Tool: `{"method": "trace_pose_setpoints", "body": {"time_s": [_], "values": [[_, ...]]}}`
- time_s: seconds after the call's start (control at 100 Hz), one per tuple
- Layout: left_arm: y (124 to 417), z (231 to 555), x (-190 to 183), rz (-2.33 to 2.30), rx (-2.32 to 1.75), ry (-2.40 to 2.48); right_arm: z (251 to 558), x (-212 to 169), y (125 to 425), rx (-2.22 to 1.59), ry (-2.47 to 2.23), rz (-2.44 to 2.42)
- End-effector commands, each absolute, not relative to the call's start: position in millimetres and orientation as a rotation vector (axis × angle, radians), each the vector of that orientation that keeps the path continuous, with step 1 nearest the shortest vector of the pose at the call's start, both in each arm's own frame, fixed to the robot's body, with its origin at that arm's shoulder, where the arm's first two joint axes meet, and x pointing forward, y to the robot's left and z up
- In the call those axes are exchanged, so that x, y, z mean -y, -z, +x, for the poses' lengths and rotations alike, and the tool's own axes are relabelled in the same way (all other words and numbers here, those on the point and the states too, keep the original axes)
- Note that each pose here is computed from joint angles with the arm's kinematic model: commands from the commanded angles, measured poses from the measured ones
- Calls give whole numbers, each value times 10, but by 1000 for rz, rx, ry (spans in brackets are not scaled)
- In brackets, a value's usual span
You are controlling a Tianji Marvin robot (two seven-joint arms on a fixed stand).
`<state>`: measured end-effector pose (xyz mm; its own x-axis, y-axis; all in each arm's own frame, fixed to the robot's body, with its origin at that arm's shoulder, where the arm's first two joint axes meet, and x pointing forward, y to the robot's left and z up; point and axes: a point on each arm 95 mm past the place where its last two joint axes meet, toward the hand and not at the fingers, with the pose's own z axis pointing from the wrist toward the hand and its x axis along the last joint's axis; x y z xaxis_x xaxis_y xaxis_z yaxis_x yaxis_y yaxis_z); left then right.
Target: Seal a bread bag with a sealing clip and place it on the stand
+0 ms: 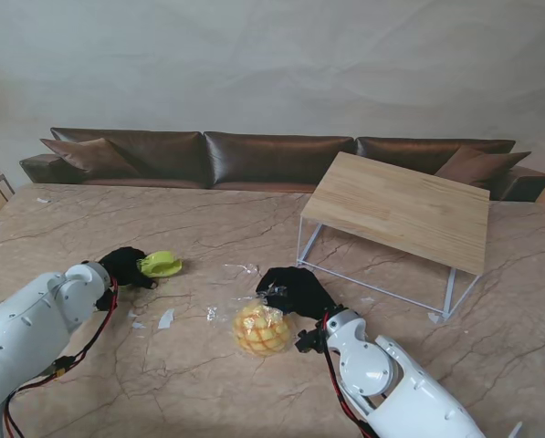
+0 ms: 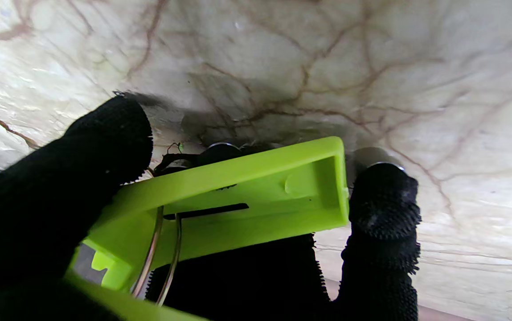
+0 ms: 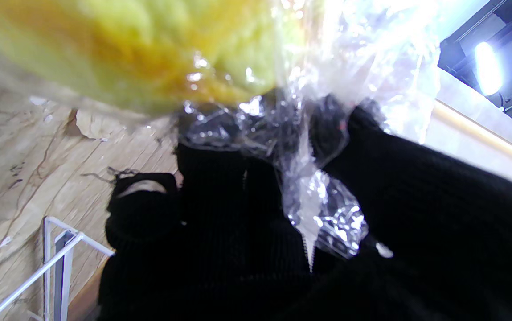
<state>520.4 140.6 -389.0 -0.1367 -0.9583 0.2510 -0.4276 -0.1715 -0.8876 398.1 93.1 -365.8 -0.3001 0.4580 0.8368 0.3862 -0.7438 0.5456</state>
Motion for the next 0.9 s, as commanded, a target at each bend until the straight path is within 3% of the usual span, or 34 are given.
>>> {"method": "trace_pose_setpoints", "body": {"time_s": [0.0, 0.89], "values": [[4874, 4402, -1596, -1816, -1728, 1008, 3960, -958, 3673, -1114, -2235, 1834], [4261, 4287, -1611, -1534, -1507, 1286, 3993, -983, 3688, -1095, -2235, 1816]]}}
